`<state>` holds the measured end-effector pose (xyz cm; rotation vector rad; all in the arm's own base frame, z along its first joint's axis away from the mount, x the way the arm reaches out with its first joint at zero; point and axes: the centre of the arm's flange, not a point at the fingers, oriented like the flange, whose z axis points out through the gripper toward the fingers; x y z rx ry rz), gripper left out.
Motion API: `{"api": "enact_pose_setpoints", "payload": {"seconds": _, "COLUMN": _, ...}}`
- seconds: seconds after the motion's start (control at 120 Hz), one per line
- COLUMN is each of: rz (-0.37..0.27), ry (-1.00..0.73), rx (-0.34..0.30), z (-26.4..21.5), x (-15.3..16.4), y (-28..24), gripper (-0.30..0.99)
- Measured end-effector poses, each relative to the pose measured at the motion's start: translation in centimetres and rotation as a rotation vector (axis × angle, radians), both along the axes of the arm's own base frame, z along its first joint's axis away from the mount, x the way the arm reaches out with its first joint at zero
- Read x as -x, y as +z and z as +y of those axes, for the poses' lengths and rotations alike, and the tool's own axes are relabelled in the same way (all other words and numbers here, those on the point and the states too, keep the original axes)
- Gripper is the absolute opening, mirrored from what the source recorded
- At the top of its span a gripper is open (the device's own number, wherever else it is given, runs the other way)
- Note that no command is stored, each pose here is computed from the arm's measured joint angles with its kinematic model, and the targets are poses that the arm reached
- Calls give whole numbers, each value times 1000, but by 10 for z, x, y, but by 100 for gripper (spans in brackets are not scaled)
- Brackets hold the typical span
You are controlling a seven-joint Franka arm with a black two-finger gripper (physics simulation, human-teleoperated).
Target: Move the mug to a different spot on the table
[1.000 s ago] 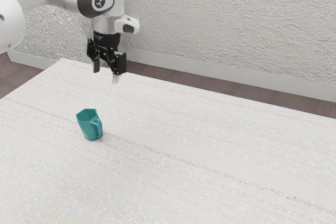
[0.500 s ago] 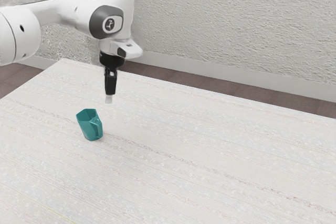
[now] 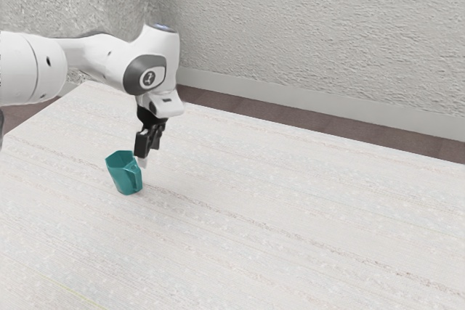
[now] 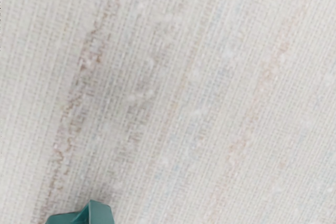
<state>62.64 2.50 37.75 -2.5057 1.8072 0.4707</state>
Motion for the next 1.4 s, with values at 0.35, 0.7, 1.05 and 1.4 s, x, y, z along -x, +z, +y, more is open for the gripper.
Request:
{"api": "enact_pose_setpoints", "payload": {"seconds": 0.35, "rz": -24, "ry": -122, "rx": 20, "z": 24, "x": -15, "y": -57, "gripper": 69}}
{"api": "enact_pose_setpoints", "payload": {"seconds": 0.7, "rz": -117, "ry": -248, "rx": 5, "z": 39, "x": -30, "y": -66, "gripper": 69}}
{"api": "enact_pose_setpoints", "payload": {"seconds": 1.05, "rz": -56, "ry": -318, "rx": 15, "z": 43, "x": -16, "y": -87, "gripper": 69}}
{"api": "enact_pose_setpoints", "payload": {"seconds": 1.4, "rz": 11, "ry": -370, "rx": 24, "z": 60, "x": -7, "y": -93, "gripper": 69}}
